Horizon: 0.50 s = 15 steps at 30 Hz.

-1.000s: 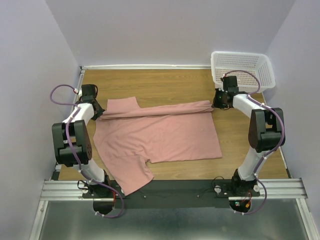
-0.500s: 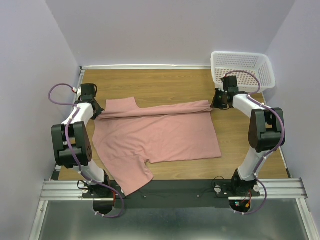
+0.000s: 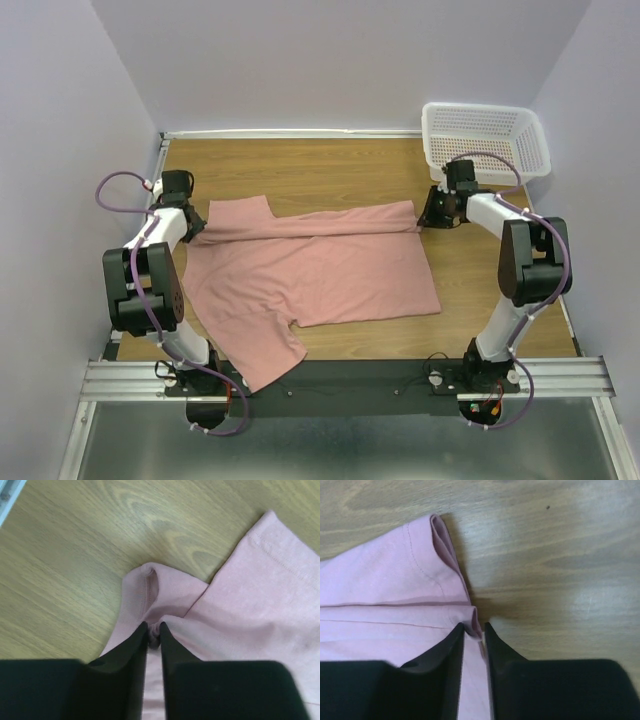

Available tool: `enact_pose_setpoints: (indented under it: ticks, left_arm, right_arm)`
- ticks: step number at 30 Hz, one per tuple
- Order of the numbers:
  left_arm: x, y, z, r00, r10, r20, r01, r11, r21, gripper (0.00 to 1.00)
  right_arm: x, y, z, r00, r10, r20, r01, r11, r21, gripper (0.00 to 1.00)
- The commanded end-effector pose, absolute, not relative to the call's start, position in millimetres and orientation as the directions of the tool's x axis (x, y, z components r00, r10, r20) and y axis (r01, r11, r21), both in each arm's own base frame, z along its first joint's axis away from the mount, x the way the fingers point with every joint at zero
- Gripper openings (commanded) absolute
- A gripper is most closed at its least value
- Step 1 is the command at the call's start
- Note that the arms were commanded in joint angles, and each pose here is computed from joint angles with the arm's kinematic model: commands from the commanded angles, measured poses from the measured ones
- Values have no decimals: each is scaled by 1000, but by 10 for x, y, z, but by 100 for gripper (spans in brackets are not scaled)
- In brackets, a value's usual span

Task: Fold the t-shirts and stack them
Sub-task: Fold the tshirt

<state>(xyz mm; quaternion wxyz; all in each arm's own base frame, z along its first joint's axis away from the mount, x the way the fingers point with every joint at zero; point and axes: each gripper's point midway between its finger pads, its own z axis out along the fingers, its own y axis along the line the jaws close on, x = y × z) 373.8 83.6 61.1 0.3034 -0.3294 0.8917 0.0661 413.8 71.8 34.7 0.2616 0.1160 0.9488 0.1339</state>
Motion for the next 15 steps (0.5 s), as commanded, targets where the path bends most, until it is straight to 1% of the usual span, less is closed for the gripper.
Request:
enact_pose_setpoints:
  ticks: [1,4,5,7,8,10,13,15]
  left_arm:
    - [3669,980,681,-561,-553,-616,-666,744,-62,41]
    - [3636,960,797,-549,-553,-627,-662,746,-79,55]
    - [3582,943,786,-553,-556,-621,-663,745,-76,66]
    - [3524,934,885,-536,-555,-636,-663,743,-89,80]
    - [3466,923,886,-538,-557,-633,-665,742,-88,90]
    - [3443,894,1038,-513,-554,-656,-655,747,-119,96]
    - [3456,709,1170,-501,-553,-665,-616,768,-175,97]
    - [3478,592,1173,-510,-551,-661,-598,779,-189,97]
  right_arm:
    - [4029,745,563,-834,301,-463,137,925,355,37]
    - [3983,777,702,-838,293,-461,121,923,366,44]
    - [3985,788,755,-837,288,-465,113,923,368,48]
    - [3949,787,858,-835,282,-472,105,925,365,52]
    - [3966,814,929,-829,269,-490,88,928,362,56]
    - [3958,902,1042,-824,243,-511,54,932,358,57]
    - [4001,1156,1184,-824,190,-534,-33,924,380,58]
    - [3949,1454,1100,-853,151,-500,-81,907,413,58]
